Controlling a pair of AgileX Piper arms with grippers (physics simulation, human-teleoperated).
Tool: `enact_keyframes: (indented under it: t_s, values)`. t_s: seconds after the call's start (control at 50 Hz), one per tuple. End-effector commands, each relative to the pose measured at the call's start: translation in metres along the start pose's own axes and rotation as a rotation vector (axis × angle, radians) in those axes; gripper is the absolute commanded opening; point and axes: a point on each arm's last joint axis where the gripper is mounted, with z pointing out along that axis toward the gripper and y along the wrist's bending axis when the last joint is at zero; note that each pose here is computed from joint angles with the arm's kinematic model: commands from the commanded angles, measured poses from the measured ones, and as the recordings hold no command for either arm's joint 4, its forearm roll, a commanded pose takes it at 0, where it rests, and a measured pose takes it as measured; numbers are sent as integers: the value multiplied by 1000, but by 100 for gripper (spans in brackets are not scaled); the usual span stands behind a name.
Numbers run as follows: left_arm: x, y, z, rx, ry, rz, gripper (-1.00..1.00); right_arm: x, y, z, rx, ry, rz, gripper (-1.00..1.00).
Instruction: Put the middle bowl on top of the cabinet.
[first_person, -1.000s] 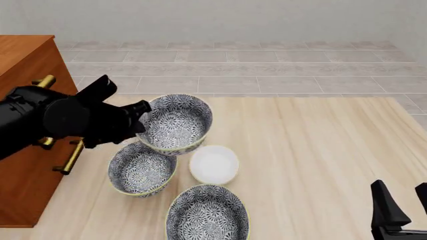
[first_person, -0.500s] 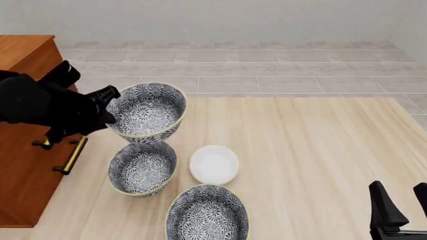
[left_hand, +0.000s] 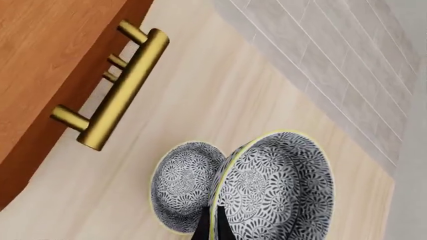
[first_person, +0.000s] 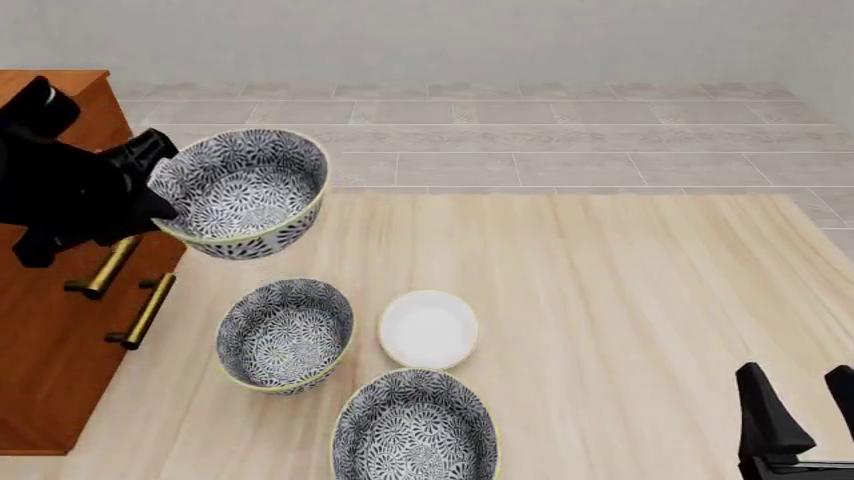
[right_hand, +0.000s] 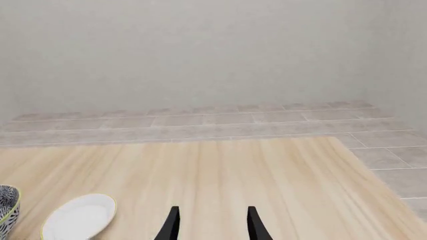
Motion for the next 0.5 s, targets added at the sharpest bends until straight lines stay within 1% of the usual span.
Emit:
enact_keyframes:
  t_s: [0.02,0.08,0.12,0.18,0.24,0.26,0.28,0.38,0.4,0.42,0.44,0.46,0.48,0.5]
  values:
    - [-15,7,-20,-16,-50,-26,-100,0,0,0,0,1,-1,100]
    - [-19,13,-25,-37,-57,-39,-100,0,0,0,0,0,-2,100]
    - [-20,12,-28,-35,-61,-41,-100,0,0,0,0,1,-2,100]
    - [-22,18,-33,-52,-70,-67,-100,0,0,0,0,1,-3,100]
    - [-23,16,-38,-43,-77,-69,-100,0,0,0,0,1,-2,100]
    - [-27,20,-42,-48,-97,-81,-100,0,0,0,0,1,-2,100]
    - [-26,17,-43,-41,-95,-82,-100,0,0,0,-1,1,-2,100]
    - [-30,19,-49,-38,-118,-107,-100,0,0,0,-1,1,-1,100]
    - [-34,26,-51,-67,-126,-125,-100,0,0,0,-1,1,-1,100]
    - [-33,23,-53,-48,-134,-131,-100,0,0,0,0,0,0,100]
    - [-37,25,-55,-58,-143,-135,-100,0,0,0,0,1,0,100]
    - [-41,33,-58,-89,-156,-149,-100,0,0,0,0,0,0,100]
    - [-34,23,-57,-43,-144,-152,-100,0,0,0,0,0,-1,100]
    - [-37,25,-58,-60,-146,-149,-100,0,0,0,0,0,0,100]
